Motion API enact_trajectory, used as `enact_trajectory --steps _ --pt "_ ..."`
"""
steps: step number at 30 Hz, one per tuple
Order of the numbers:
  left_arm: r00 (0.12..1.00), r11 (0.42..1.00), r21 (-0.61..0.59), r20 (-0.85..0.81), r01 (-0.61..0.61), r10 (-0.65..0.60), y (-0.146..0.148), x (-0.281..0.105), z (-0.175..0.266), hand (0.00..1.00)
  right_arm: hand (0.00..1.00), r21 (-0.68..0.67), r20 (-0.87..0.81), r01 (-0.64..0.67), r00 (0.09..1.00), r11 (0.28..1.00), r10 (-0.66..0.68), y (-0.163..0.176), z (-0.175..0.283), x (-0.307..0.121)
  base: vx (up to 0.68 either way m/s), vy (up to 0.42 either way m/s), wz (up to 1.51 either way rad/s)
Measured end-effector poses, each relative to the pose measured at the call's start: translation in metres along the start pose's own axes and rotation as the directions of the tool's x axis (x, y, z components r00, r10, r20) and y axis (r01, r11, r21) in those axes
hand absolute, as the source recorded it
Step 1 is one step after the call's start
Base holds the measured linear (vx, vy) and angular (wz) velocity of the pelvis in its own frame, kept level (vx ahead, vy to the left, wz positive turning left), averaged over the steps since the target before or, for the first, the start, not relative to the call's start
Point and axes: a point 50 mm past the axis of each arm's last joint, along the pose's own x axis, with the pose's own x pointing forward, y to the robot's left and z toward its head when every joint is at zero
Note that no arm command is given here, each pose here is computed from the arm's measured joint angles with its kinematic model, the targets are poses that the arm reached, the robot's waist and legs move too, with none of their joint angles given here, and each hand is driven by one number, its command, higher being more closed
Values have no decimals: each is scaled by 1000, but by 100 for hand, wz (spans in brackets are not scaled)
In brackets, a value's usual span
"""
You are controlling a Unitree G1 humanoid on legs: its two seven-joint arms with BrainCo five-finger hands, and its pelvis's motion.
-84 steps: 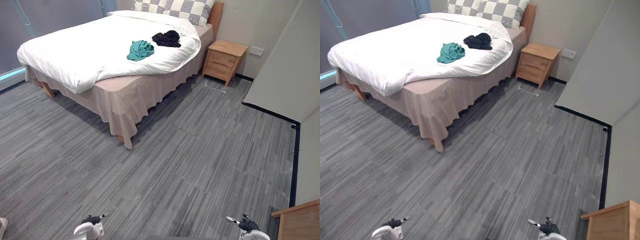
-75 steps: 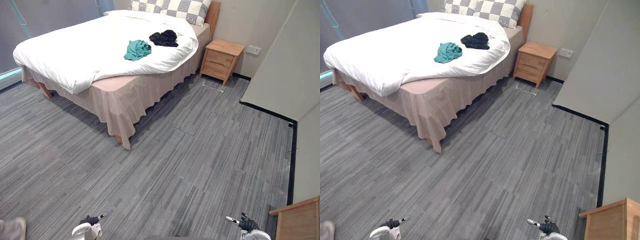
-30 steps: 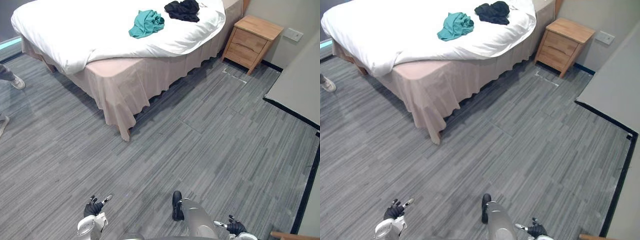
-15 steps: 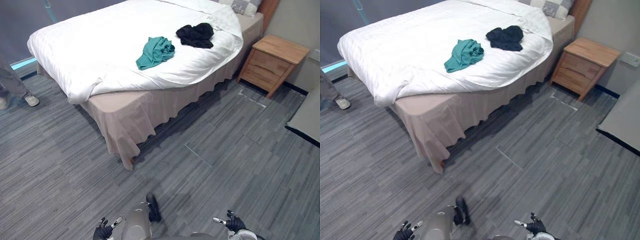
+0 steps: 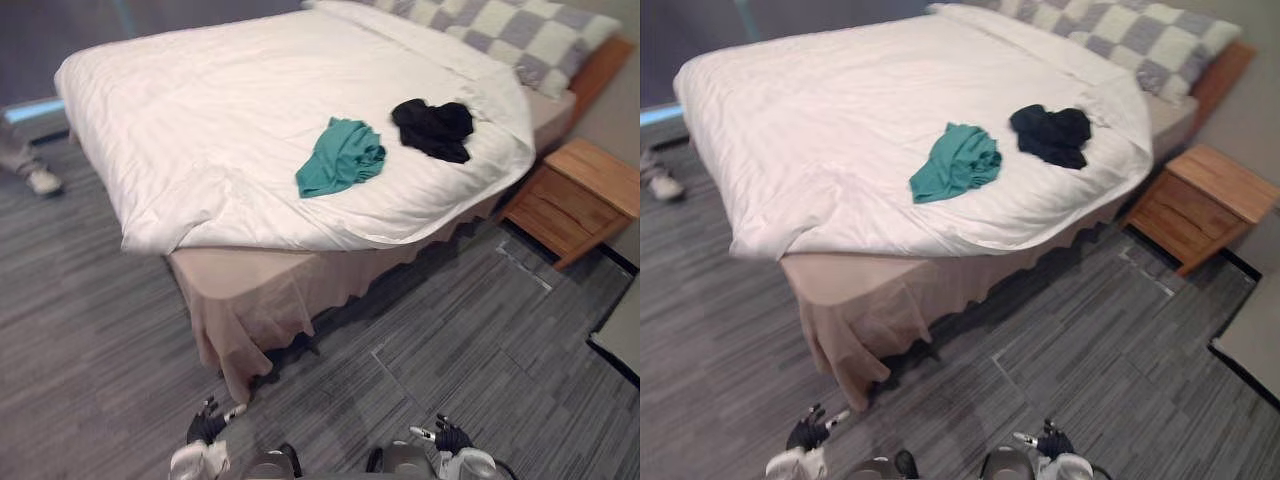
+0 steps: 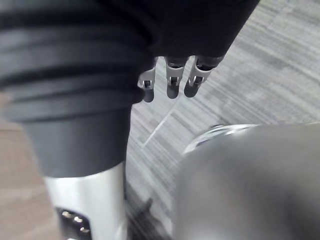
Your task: Tidy the bed and pick cloth on bed and put in laundry
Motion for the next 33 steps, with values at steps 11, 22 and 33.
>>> enact_trajectory --steps 11,22,33 --pt "989 995 -85 -144 -55 43 -13 -13 -44 0 0 -19 -27 72 997 997 -73 -30 7 0 189 -293 65" --pt "838 934 280 544 -221 35 -12 -4 128 0 0 -13 -70 103 992 995 -103 -38 -19 -11 -48 67 25" --pt "443 894 287 889 -344 -115 -57 -54 276 0 0 -33 -69 112 991 993 -114 -38 -23 -14 95 25 13"
